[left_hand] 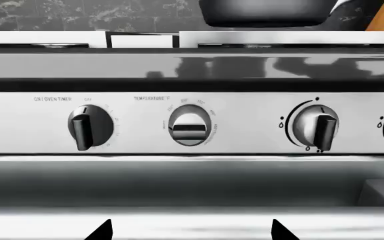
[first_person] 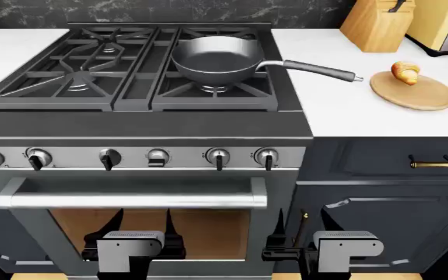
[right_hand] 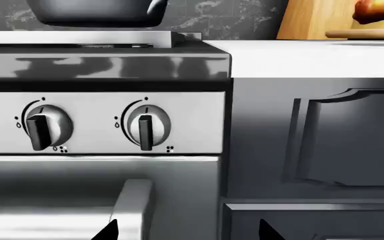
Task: Pick the croissant and place it on the pan. Then turn on the stove to warm the croissant.
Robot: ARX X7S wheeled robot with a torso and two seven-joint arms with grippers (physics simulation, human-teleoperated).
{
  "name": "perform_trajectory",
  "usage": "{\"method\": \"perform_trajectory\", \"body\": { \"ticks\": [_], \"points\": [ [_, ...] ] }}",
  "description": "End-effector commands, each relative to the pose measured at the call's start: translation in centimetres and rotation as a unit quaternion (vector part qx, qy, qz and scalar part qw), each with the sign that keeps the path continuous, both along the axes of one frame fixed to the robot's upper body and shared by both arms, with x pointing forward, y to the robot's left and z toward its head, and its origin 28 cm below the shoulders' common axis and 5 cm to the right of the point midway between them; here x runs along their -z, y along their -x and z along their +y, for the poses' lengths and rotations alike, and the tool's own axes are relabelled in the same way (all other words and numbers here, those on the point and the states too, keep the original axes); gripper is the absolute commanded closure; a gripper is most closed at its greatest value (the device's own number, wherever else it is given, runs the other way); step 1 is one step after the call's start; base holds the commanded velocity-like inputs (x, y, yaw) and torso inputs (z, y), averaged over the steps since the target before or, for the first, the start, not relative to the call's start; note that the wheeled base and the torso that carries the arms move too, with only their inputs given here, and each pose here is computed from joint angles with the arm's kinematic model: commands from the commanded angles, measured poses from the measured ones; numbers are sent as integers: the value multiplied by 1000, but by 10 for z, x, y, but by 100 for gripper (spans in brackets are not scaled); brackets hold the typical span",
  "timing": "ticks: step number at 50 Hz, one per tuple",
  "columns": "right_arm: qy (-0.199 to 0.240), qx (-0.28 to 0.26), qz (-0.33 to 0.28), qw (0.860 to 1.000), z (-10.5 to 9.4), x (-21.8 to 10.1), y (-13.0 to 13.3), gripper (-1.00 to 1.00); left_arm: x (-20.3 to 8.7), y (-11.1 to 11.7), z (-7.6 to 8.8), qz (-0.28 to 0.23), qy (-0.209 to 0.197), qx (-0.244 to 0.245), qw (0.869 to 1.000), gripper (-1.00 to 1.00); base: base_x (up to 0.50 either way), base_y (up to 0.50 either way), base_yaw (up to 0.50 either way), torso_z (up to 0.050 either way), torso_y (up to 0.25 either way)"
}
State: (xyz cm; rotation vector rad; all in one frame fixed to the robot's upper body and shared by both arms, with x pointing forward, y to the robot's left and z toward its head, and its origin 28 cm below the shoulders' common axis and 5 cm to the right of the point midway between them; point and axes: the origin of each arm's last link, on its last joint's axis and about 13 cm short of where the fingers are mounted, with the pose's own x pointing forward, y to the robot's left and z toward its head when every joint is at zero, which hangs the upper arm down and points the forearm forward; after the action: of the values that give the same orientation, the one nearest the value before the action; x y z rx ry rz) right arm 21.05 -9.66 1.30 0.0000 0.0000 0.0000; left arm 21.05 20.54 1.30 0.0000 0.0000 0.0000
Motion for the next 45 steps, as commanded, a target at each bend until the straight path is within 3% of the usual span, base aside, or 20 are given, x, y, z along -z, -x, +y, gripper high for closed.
{"method": "perform_trajectory", "body": {
  "ticks": [1, 12, 45],
  "points": [
    [-4, -2, -1, 1000, 0, 0, 0, -100, 0, 0, 0, 1, 2, 1, 1000, -100, 0, 0, 0, 0, 0],
    [-25, -8, -4, 1000, 0, 0, 0, -100, 0, 1, 0, -7, 0, 9, 1000, -100, 0, 0, 0, 0, 0],
    [-27, -8, -3, 1000, 0, 0, 1, -100, 2, 3, -1, 1, -2, 16, 1000, -100, 0, -500, 0, 0, 0]
  ]
}}
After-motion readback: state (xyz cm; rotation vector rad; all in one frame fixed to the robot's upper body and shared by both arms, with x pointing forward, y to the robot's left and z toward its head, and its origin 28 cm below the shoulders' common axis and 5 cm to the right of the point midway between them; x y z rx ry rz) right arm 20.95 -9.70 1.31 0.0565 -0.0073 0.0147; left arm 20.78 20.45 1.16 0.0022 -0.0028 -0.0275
